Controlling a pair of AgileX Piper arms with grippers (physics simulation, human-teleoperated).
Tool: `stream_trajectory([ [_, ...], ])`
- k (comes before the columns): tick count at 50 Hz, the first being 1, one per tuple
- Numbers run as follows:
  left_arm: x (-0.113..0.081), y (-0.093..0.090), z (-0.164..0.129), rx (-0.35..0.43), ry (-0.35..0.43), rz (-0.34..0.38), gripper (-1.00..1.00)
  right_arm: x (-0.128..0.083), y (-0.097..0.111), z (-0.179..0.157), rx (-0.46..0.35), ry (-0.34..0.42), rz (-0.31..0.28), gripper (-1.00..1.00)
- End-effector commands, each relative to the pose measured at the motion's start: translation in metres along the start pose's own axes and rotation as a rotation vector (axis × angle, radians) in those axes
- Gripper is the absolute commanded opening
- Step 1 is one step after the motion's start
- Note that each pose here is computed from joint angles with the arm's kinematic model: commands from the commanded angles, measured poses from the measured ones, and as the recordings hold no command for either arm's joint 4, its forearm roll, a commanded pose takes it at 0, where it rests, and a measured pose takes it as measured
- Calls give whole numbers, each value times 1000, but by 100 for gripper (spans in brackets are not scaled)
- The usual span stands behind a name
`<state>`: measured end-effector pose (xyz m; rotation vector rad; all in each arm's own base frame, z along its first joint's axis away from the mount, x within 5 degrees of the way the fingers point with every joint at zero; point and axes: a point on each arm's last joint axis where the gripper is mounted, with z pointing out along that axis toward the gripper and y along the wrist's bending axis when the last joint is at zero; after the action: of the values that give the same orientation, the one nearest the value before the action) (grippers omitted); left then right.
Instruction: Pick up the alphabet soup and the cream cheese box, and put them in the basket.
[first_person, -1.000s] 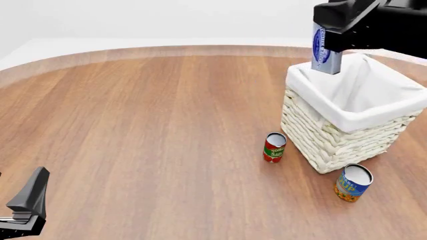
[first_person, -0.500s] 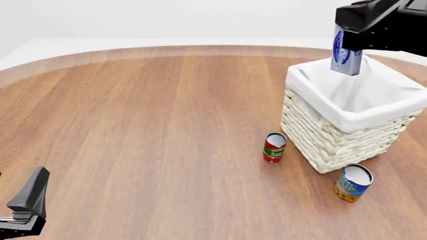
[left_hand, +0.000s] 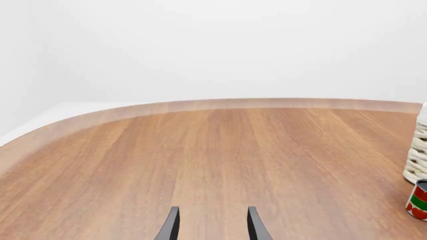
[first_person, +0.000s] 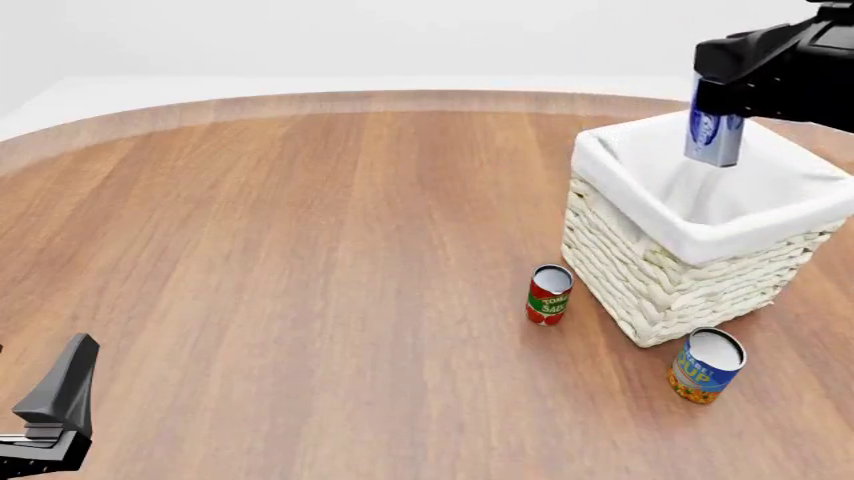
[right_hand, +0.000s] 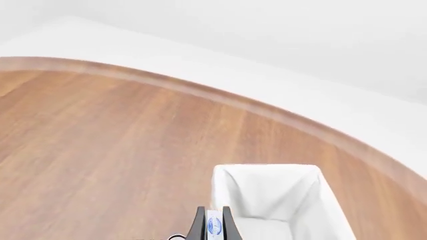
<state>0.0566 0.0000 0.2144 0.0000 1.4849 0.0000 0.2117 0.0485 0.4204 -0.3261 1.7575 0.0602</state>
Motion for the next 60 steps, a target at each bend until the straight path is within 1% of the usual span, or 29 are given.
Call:
stream_trajectory([
  [1, 0, 0, 0, 0, 0, 0, 100, 8, -10, 7, 47, 19, 20, -100],
  [10, 0, 0, 0, 0, 0, 0, 100, 17, -14, 16, 61, 48, 22, -100],
  [27, 0, 0, 0, 0, 0, 0, 100, 37, -21, 37, 93, 95, 56, -100],
  [41, 0, 0, 0, 0, 0, 0, 100, 45, -28, 49, 114, 118, 66, -100],
  [49, 0, 0, 0, 0, 0, 0, 100, 51, -35, 57, 137, 132, 72, -100],
  [60, 0, 0, 0, 0, 0, 0, 100, 60, -43, 69, 163, 138, 93, -100],
])
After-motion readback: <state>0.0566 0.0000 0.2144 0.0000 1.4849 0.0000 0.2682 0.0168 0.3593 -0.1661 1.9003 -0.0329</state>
